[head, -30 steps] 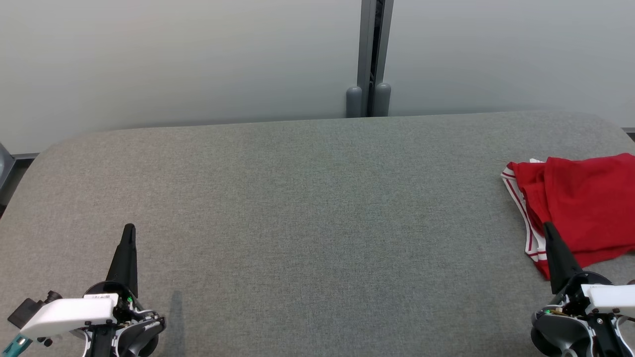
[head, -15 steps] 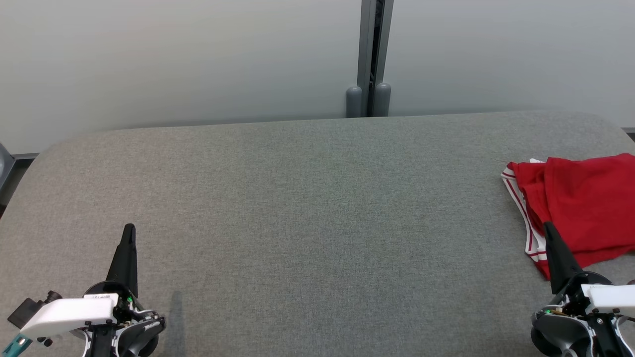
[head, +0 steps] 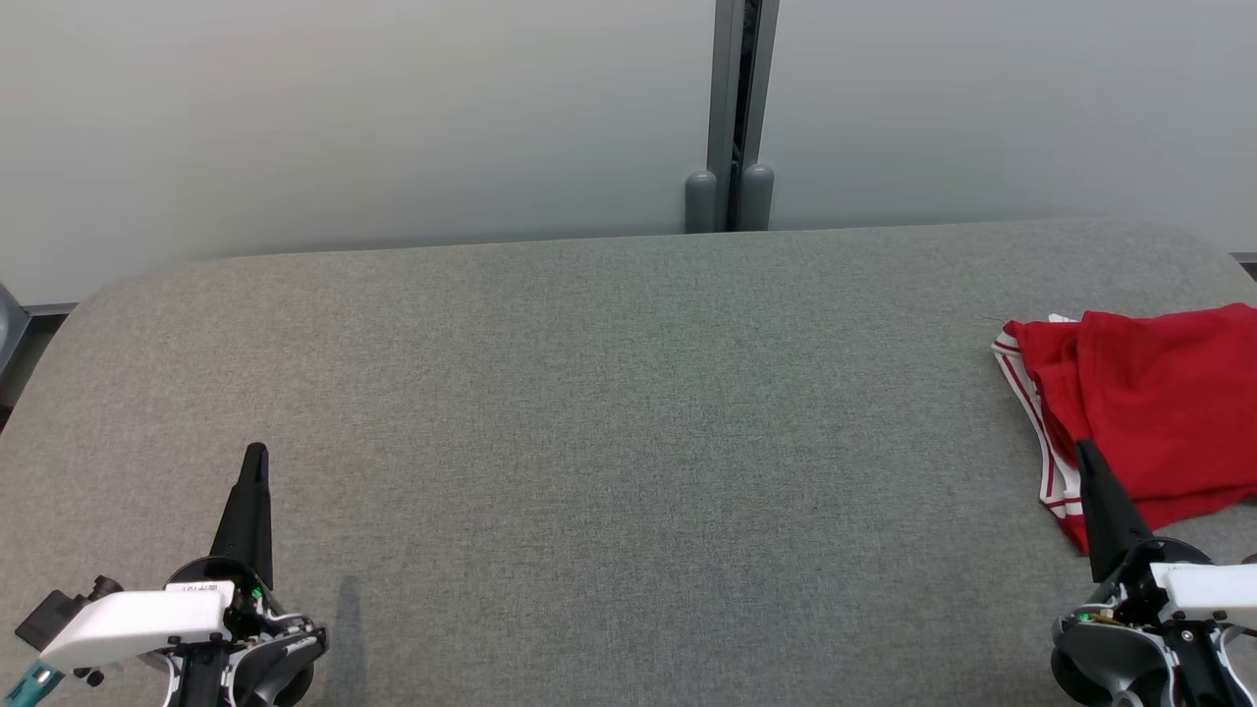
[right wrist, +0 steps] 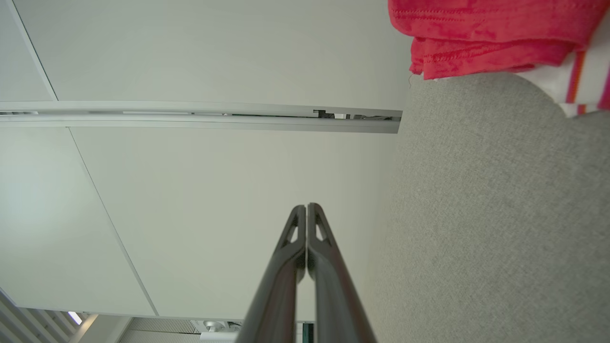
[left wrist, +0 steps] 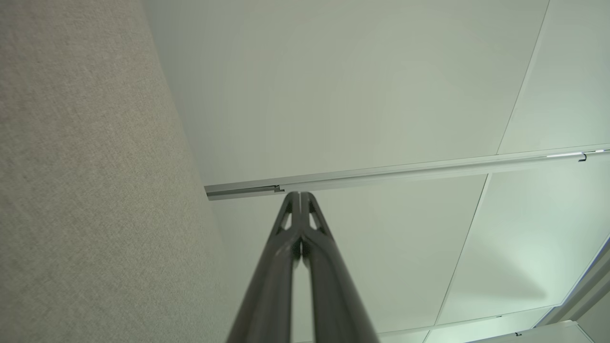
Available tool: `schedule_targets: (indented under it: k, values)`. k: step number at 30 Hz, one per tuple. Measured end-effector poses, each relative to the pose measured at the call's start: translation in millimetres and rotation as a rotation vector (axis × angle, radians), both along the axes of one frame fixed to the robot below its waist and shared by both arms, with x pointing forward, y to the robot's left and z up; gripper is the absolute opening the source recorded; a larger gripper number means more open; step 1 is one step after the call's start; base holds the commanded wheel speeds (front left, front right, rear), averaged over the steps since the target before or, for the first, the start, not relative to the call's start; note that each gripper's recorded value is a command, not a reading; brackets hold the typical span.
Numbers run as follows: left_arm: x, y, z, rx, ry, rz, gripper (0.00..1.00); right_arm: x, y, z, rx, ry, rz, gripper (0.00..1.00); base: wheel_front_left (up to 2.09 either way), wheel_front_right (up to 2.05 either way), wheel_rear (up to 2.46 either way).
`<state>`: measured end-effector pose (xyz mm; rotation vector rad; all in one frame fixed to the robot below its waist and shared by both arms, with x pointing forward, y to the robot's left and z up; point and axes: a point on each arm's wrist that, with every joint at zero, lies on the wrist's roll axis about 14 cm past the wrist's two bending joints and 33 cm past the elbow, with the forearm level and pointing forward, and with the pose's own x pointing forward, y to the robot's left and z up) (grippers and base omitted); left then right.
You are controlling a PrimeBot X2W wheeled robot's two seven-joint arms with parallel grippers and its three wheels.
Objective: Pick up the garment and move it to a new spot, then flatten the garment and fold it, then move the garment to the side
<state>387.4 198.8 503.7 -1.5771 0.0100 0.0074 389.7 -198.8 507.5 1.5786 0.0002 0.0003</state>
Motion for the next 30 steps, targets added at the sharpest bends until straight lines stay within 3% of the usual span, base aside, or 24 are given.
schedule_targets:
  k: [30]
  values:
    - [0.0,0.0,0.0,0.0,0.0,0.0,0.0,0.0,0.0,0.0,0.0,0.0,0.0,0.0,0.0,0.0,0.0]
